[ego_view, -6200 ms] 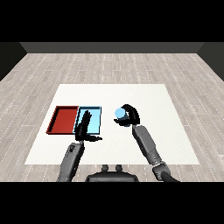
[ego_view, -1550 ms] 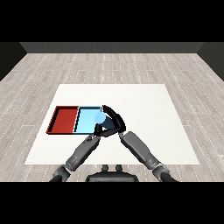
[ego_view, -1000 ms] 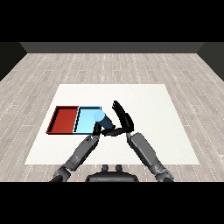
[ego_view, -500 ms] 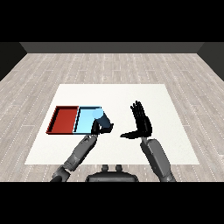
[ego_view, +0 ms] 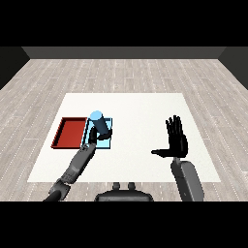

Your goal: Pick the blue can and put it in the blue box

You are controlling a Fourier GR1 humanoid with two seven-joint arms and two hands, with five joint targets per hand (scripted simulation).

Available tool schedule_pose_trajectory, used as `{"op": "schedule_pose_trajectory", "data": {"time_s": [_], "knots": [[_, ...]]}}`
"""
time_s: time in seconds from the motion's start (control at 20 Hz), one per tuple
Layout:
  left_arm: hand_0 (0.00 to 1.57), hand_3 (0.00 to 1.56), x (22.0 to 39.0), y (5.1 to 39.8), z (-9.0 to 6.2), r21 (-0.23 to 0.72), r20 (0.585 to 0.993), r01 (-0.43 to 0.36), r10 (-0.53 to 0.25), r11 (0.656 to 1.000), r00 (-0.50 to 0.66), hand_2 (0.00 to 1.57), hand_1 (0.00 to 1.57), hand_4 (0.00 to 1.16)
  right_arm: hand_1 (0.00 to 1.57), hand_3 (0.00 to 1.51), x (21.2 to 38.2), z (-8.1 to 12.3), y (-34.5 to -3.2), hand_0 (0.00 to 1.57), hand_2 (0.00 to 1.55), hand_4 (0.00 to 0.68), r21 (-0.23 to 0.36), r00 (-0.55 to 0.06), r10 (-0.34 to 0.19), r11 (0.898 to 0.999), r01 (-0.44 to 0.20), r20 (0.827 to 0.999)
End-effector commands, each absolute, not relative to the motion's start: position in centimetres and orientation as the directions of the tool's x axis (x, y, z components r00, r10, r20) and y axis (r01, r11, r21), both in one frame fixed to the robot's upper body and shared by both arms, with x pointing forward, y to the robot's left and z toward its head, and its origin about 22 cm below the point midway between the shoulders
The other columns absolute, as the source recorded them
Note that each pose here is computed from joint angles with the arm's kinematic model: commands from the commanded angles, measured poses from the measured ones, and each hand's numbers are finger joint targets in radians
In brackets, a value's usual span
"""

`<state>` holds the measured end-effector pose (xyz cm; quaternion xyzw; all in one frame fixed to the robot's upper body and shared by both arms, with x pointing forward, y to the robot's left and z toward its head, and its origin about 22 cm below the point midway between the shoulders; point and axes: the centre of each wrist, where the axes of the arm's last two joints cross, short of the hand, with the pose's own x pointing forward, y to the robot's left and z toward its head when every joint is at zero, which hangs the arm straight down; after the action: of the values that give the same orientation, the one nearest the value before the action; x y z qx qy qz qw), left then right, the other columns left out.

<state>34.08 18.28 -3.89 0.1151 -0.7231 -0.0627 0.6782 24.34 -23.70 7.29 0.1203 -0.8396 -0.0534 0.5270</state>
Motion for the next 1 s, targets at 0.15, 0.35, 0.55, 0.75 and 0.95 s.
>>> {"op": "schedule_pose_trajectory", "data": {"time_s": [0.15,0.35,0.55,0.75,0.95], "knots": [[1.57,1.5,36.2,27.6,-3.6,0.3,0.951,-0.21,-0.274,0.931,0.143,1.57,1.57,1.09,0.0,0.0,23.6,6.5,-25.4,0.0,0.0,0.0,0.206,-0.414,-0.225,0.974,-0.09,0.882],[1.57,1.5,37.9,28.0,-3.5,0.39,0.908,-0.192,-0.341,0.901,0.244,1.57,1.57,1.06,0.0,0.0,24.3,6.0,-24.2,0.0,0.0,0.0,0.207,-0.409,-0.224,0.975,-0.084,0.885],[1.57,1.4,38.0,26.3,-4.6,0.509,0.83,-0.21,-0.412,0.835,0.377,1.55,1.57,0.99,0.0,0.0,26.6,6.6,-23.2,0.0,0.0,0.0,0.222,-0.379,-0.235,0.972,-0.078,0.895],[1.57,1.38,37.2,27.9,-5.8,0.548,0.765,-0.124,-0.436,0.827,0.473,1.5,1.57,0.99,0.0,0.0,26.8,5.1,-25.0,0.0,0.0,0.0,0.24,-0.375,-0.237,0.97,-0.038,0.896],[1.38,1.0,36.9,24.8,-7.0,0.612,0.689,-0.071,-0.487,0.788,0.537,1.3,1.38,0.88,0.0,0.0,28.2,3.8,-25.0,0.0,0.0,0.0,0.223,-0.35,-0.221,0.974,-0.035,0.91]]}}
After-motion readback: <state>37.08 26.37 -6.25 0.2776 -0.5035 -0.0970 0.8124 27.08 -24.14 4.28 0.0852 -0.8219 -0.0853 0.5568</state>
